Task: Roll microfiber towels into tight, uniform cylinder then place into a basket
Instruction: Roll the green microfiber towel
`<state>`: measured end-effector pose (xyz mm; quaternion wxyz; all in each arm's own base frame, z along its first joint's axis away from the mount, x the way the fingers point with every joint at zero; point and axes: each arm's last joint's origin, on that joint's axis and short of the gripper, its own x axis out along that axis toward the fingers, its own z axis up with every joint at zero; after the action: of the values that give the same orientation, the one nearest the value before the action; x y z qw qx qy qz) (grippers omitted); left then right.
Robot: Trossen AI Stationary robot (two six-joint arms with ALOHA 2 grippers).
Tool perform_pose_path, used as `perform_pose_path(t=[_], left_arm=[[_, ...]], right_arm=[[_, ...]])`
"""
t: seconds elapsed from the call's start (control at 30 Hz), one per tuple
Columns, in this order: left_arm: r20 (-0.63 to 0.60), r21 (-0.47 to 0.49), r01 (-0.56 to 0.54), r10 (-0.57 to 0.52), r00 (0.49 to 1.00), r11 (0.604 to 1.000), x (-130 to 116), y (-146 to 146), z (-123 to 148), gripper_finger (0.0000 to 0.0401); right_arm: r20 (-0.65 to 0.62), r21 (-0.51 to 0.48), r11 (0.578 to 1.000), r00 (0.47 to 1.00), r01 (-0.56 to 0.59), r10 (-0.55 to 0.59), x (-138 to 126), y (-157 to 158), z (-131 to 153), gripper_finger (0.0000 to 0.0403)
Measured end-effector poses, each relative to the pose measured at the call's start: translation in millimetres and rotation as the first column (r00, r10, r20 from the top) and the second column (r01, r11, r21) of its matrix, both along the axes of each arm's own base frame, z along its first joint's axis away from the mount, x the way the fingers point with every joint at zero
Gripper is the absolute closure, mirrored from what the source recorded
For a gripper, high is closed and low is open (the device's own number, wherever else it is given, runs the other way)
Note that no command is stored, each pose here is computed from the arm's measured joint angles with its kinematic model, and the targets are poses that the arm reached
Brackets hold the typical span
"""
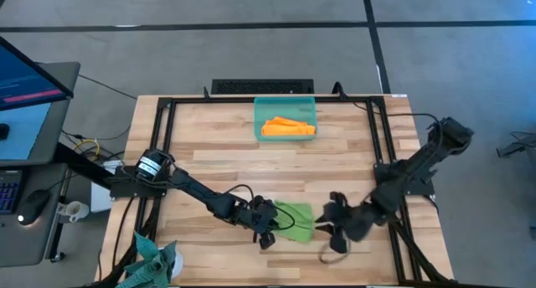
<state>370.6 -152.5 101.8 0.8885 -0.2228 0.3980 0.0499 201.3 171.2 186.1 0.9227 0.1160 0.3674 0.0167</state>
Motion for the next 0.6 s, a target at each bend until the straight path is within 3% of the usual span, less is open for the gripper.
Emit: perform_pose_path(t=[0.2,0.43,0.6], left_arm=[[0.004,0.0,-0.002,0.002,1.0,1.0,0.2,0.0,0.0,0.0352],[0.024,0.007,-0.015,0.015,1.0,1.0,1.3,0.2,1.0,0.0352],[0.029,0.016,-0.024,0.024,0.999,1.0,1.4,0.5,1.0,0.0352]], right_arm=[[0.126,-0.26,0.964,0.988,-0.056,0.092,-13.6,28.9,-13.9,0.0295],[0.056,-0.36,0.923,0.985,-0.134,0.165,-8.4,37.8,-42.0,0.0295],[0.026,-0.338,0.93,0.986,-0.143,0.162,1.6,36.2,-43.4,0.0295]])
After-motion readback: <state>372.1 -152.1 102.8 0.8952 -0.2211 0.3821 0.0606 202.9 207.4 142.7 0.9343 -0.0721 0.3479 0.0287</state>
